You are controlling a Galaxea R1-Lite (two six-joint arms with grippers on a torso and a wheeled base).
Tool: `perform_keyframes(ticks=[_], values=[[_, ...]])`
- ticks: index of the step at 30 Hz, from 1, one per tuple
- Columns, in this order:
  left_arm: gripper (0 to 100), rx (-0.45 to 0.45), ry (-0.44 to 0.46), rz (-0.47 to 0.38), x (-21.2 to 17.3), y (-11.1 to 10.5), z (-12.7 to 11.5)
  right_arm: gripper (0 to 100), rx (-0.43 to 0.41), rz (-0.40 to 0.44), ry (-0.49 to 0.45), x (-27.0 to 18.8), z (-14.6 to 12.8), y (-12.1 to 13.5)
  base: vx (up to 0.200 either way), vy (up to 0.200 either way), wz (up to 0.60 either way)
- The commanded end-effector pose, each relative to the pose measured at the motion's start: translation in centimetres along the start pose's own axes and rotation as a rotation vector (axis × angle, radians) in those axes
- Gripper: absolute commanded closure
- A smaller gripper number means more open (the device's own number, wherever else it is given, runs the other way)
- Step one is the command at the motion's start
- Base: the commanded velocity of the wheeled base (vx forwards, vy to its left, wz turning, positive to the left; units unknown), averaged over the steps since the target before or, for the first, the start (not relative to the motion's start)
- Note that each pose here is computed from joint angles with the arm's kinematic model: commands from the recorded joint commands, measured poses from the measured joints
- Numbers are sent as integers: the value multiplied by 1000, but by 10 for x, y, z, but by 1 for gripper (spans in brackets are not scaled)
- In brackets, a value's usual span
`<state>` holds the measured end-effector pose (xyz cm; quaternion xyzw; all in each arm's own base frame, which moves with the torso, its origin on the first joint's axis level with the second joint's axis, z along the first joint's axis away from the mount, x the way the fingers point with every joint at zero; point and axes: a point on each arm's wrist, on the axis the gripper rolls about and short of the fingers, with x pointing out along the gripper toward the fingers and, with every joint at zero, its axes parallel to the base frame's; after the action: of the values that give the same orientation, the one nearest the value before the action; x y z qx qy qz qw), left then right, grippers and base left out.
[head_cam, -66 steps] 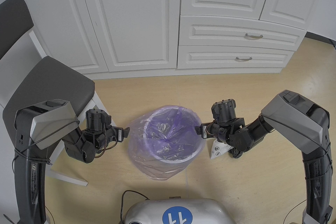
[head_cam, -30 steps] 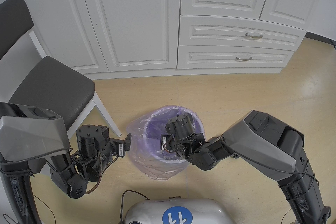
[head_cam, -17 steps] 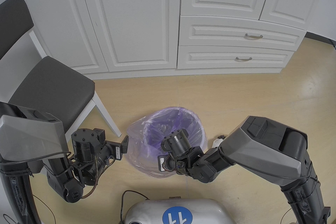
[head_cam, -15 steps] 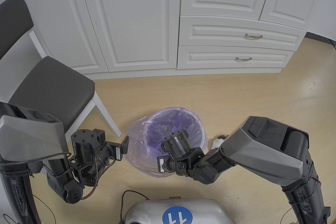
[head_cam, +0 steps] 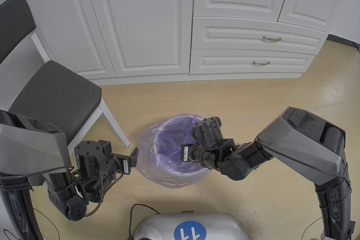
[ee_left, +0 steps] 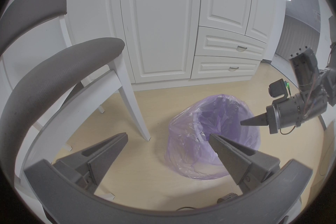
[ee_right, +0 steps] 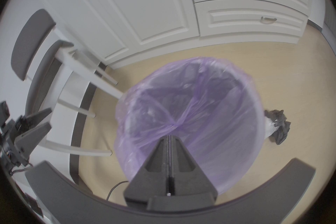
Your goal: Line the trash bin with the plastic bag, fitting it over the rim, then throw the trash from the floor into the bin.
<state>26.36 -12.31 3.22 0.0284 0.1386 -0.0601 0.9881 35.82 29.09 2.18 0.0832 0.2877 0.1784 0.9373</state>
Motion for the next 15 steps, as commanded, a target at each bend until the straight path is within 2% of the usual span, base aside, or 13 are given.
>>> perform_keyframes(ticks=[1,4,7,15], values=[[0,-8,-15,0,-10,3,6,100,15,-10,-19,1,9,-8,0,0,0],[0,-11,-29,-1,-13,4,11,100,15,-13,-17,4,7,-8,0,0,0],[0,-19,-59,-7,-20,5,20,100,4,-29,20,16,-8,-13,0,0,0],[0,-20,-75,-39,-33,0,24,100,-11,-57,87,14,-24,-24,0,0,0]])
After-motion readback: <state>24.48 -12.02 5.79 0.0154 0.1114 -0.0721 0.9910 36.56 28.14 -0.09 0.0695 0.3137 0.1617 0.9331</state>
